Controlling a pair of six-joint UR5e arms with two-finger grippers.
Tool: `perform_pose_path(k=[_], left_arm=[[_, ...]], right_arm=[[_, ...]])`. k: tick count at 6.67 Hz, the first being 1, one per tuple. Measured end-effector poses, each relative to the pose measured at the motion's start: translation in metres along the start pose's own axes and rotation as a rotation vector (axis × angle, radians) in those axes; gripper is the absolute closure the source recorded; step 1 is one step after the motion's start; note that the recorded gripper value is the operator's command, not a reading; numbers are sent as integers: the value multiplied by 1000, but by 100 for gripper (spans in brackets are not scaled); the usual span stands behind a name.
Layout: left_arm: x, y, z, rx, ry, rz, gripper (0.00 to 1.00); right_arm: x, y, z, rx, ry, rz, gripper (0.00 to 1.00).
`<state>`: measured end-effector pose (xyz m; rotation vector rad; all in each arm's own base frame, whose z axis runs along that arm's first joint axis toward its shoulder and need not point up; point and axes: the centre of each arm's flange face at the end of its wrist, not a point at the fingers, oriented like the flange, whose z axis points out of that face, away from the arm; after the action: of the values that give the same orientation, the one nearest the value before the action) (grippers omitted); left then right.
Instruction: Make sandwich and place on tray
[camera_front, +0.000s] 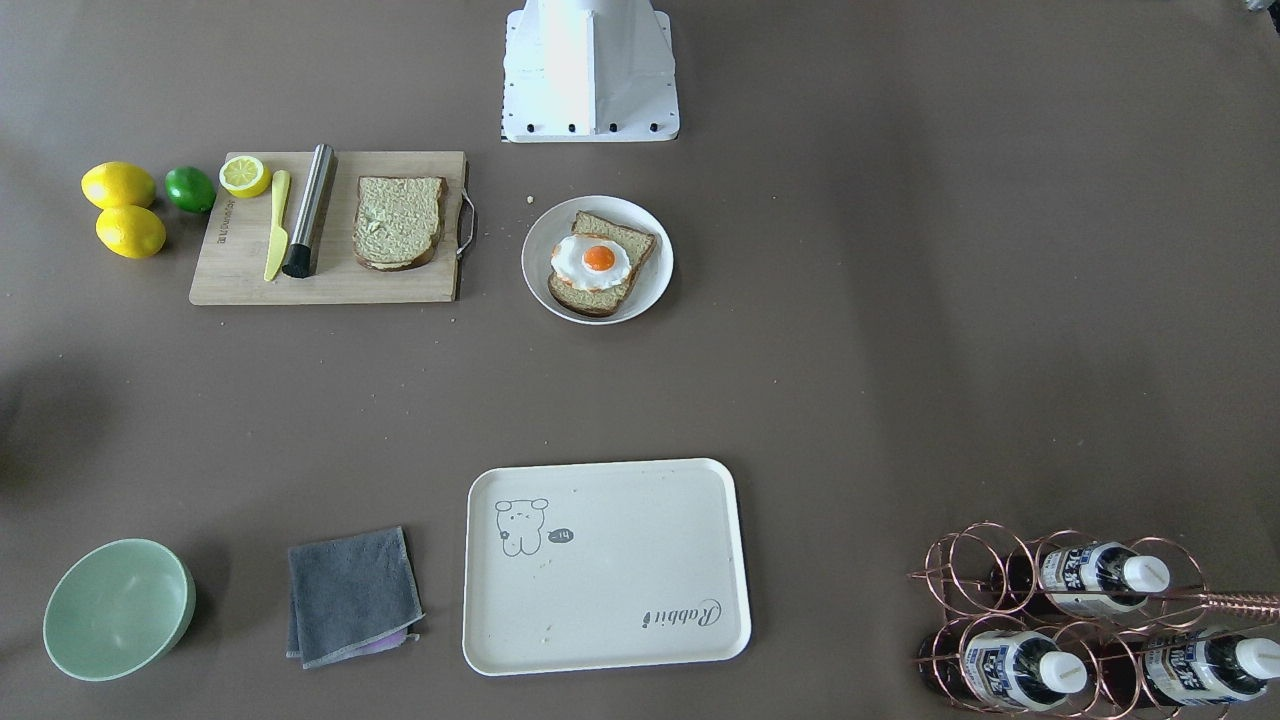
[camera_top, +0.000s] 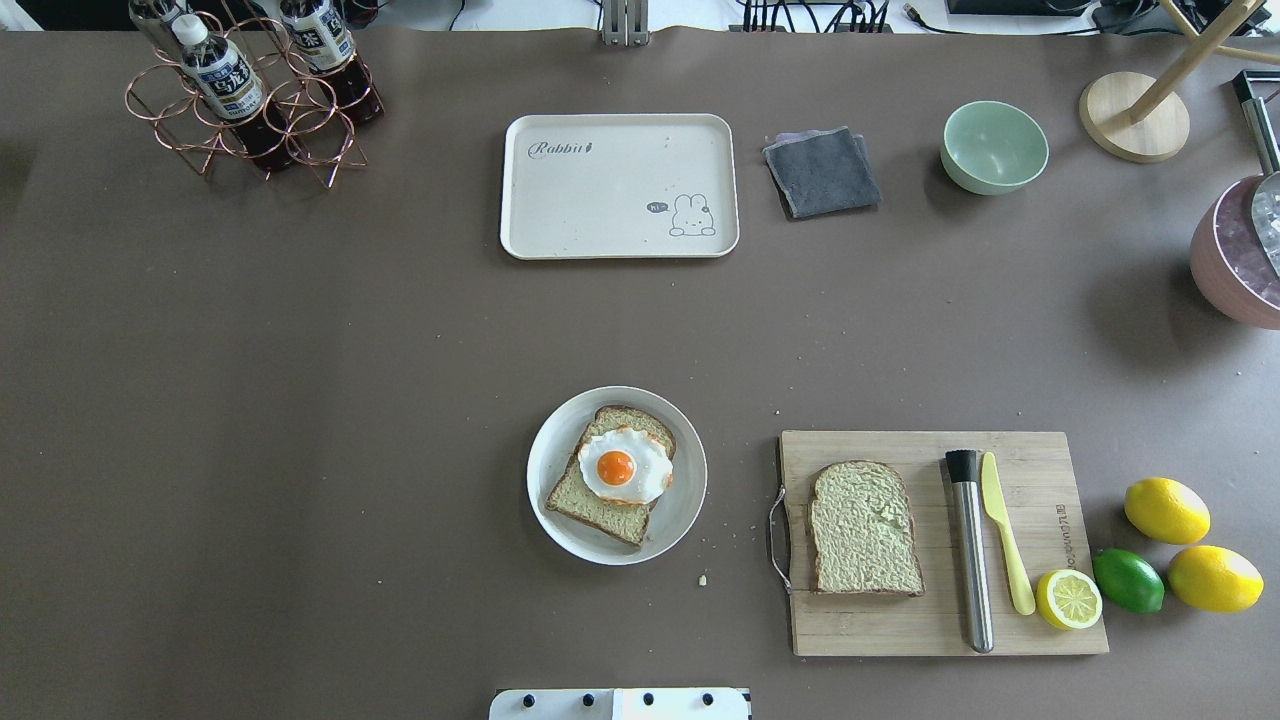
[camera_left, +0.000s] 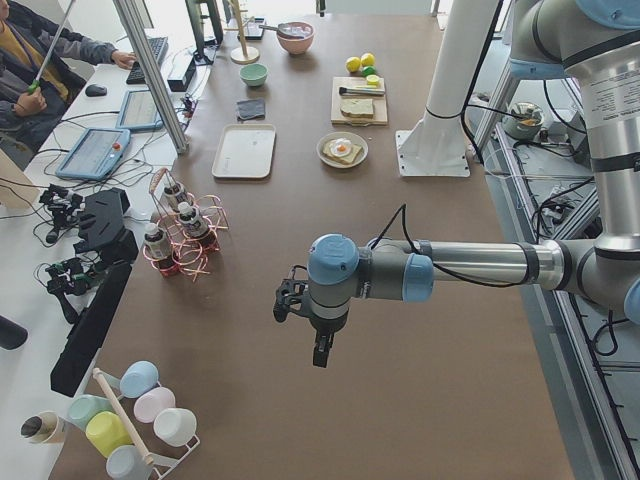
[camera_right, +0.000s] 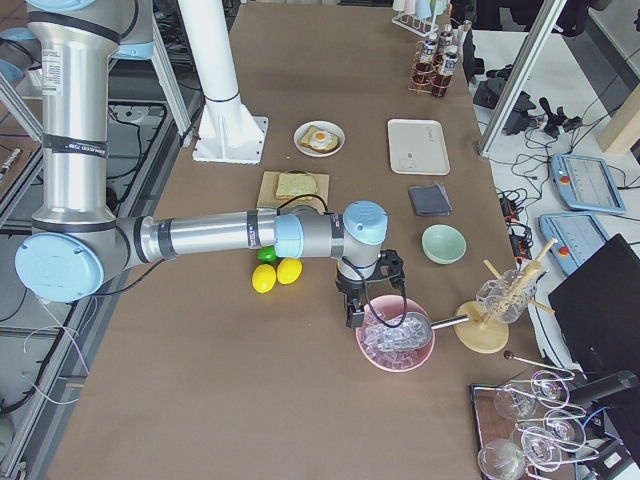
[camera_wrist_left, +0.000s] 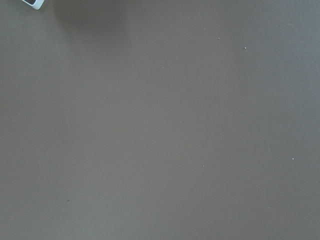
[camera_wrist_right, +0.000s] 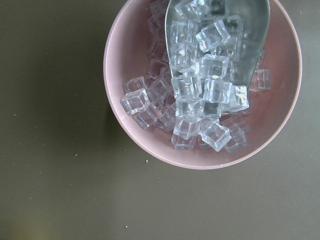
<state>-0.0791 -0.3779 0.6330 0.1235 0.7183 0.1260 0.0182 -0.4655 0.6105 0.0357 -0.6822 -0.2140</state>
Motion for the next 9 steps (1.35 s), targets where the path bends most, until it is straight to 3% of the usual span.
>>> perform_pose_path(k=[9], left_arm=[[4,-12,-23,57,26,1,3]], right_arm=[[7,-3,-13,32,-5,14,0]])
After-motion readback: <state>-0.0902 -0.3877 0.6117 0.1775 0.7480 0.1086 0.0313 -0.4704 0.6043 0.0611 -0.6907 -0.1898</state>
